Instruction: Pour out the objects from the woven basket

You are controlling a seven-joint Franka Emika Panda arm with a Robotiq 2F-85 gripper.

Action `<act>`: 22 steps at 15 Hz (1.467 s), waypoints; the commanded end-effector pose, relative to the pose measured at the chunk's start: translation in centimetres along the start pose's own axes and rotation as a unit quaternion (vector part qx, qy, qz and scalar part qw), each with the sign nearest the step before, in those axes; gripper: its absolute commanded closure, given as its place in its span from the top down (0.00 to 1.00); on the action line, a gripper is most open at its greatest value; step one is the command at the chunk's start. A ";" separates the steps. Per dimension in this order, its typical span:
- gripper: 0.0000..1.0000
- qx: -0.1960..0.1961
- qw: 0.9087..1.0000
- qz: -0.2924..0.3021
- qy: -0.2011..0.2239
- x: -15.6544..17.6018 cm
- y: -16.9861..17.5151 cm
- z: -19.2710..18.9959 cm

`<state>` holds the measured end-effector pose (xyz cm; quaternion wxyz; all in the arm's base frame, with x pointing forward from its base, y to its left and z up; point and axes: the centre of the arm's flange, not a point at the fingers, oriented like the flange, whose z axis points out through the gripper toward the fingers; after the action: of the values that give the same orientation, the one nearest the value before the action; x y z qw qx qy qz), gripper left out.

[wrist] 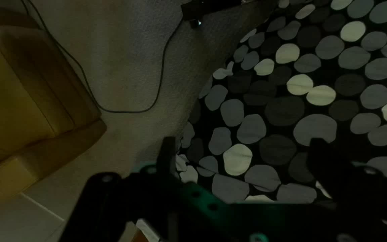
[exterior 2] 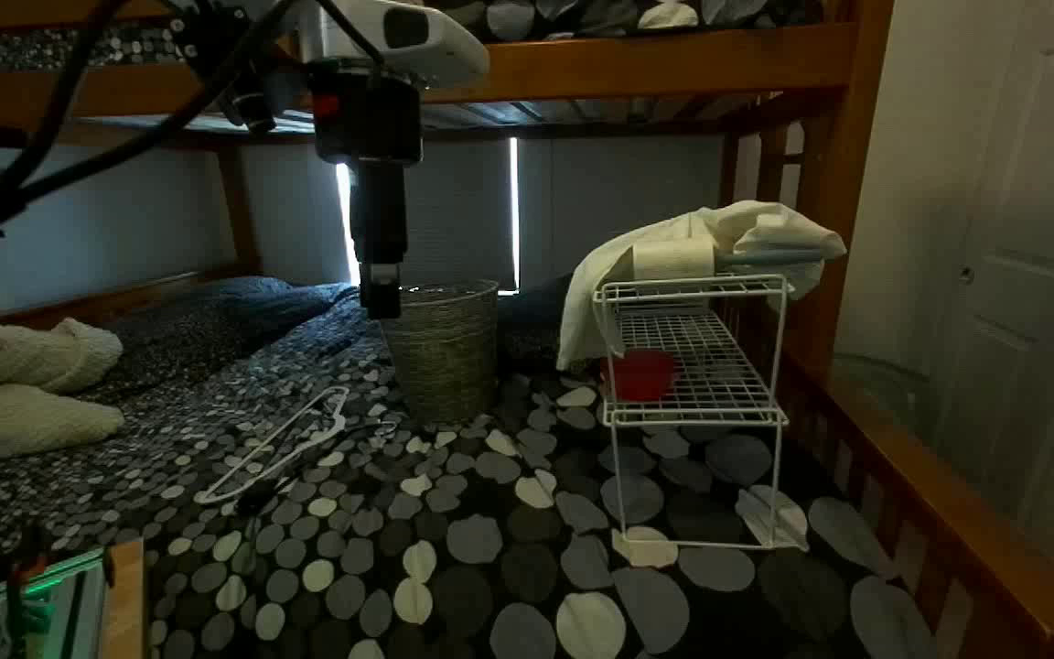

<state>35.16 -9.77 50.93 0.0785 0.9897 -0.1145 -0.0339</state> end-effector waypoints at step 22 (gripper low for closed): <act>1.00 0.003 0.978 -0.187 0.093 -2.3 -19.9 -5.7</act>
<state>36.99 3.59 51.99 0.0701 0.9973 0.0227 0.0039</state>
